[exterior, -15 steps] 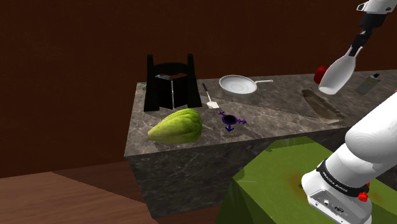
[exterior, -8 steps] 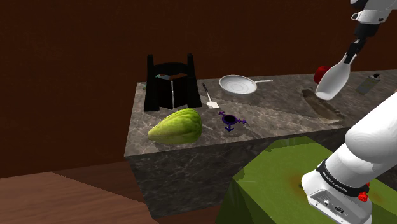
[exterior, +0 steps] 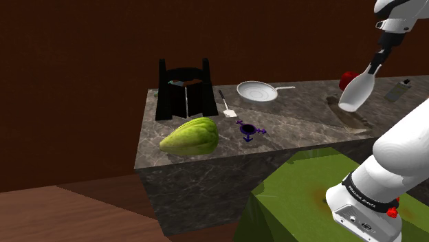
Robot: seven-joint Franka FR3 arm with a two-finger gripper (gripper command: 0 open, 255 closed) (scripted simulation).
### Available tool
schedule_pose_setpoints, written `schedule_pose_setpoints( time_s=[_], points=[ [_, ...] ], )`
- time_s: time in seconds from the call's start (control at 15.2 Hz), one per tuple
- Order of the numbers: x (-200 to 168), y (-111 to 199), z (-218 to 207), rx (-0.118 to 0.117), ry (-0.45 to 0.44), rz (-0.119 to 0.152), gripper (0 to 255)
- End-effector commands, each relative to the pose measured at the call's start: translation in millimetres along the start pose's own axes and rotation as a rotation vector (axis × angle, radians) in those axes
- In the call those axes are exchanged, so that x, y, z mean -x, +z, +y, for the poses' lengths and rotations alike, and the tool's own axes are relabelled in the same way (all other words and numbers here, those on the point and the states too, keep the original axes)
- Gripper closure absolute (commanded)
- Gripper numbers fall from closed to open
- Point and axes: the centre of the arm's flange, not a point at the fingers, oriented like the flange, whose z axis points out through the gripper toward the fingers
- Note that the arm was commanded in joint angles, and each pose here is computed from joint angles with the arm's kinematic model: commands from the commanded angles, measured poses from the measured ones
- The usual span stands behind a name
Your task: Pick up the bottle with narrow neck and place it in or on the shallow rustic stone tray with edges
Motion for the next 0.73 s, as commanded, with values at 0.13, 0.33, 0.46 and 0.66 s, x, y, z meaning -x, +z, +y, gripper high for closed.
schedule_pose_setpoints(
  time_s=[0.13, 0.33, 0.46, 0.66],
  points=[
    [-0.1, 0.2, 0.0, 0.000, 0.000, 0.000, 255],
    [-0.1, 0.2, 0.0, 0.000, 0.000, 0.000, 0],
    [-0.1, 0.2, 0.0, 0.000, 0.000, 0.000, 0],
    [-0.1, -13.0, 0.0, 0.000, 0.000, 0.000, 0]
  ],
)
